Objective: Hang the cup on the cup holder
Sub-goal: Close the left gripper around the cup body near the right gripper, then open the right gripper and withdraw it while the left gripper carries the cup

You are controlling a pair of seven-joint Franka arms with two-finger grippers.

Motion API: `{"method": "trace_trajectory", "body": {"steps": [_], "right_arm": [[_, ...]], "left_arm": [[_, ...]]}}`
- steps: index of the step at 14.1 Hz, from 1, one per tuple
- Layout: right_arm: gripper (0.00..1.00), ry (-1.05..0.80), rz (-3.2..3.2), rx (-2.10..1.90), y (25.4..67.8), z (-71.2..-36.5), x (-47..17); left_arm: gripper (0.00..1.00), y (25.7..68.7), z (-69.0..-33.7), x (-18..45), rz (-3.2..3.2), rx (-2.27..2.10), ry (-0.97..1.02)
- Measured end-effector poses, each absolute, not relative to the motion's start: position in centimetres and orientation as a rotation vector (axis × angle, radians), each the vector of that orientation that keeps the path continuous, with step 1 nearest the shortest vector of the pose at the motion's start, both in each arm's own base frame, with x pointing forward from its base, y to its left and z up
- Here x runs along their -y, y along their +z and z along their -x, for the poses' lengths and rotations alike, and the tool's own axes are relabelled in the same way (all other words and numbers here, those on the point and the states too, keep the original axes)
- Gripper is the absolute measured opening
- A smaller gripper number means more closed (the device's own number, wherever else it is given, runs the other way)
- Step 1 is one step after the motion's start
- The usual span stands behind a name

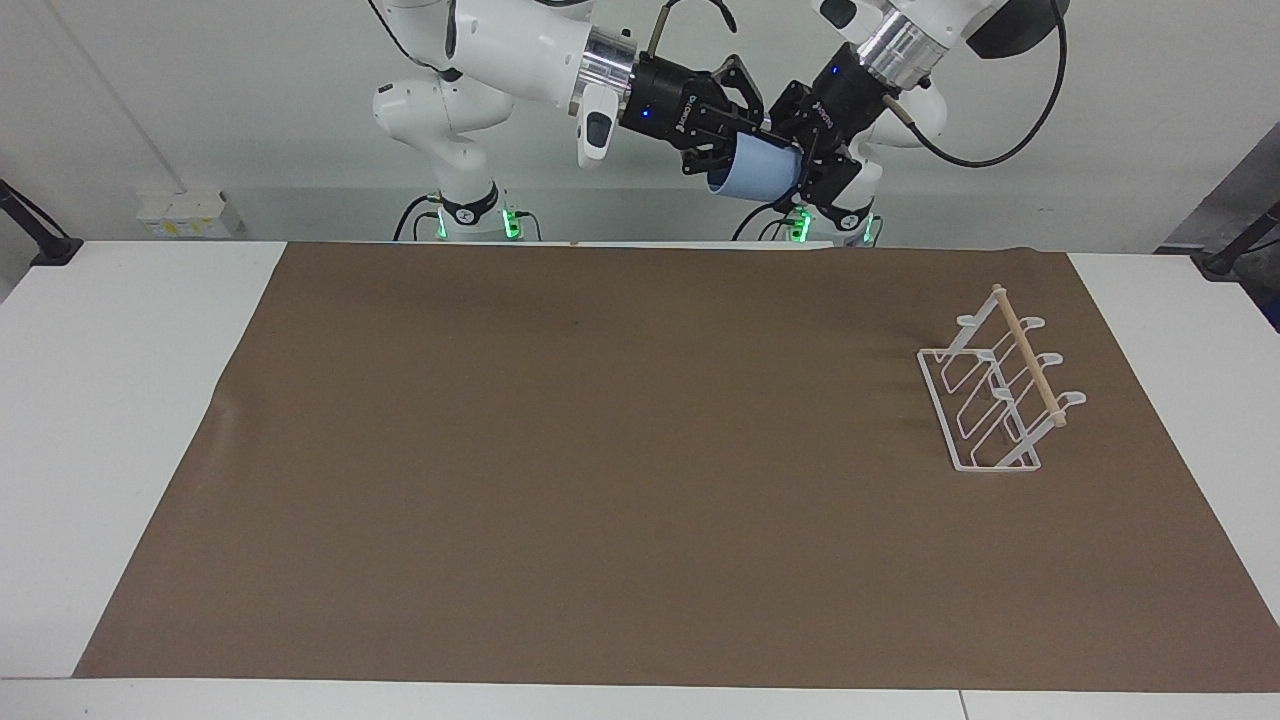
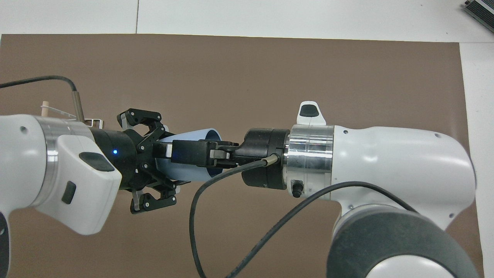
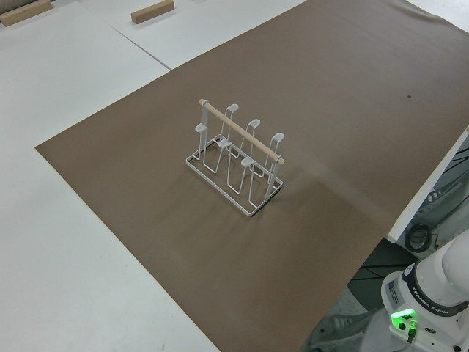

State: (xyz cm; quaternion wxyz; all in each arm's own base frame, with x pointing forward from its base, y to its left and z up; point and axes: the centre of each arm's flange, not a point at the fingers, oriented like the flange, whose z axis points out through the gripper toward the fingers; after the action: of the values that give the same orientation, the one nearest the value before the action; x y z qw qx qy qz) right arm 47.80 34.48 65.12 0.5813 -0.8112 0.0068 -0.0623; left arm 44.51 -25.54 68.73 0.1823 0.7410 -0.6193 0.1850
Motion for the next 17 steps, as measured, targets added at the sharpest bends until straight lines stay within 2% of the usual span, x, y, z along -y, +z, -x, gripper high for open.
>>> {"method": "trace_trajectory", "body": {"steps": [1,2,6,10,17], "right_arm": [[0.77,-0.146,1.895,-0.016,65.1,-47.8,-34.5],[0.80,-0.147,1.895,-0.017,65.1,-47.8,-34.5],[0.79,-0.151,1.895,-0.021,65.1,-47.9,-34.3],[0.79,-0.182,1.909,-0.043,65.0,-48.9,-33.1],[0.78,-0.421,2.272,0.025,62.2,-54.4,-24.8]], "left_arm": [[0.75,68.7,-44.6,25.4,-2.093,1.746,0.521],[0.75,68.6,-44.6,25.3,-2.099,1.747,0.518],[0.75,67.9,-45.1,24.0,-2.207,1.862,0.459],[0.75,66.6,-44.8,22.2,-2.353,2.045,0.275],[0.75,60.5,-44.2,17.2,-2.567,2.274,-0.092]]}}
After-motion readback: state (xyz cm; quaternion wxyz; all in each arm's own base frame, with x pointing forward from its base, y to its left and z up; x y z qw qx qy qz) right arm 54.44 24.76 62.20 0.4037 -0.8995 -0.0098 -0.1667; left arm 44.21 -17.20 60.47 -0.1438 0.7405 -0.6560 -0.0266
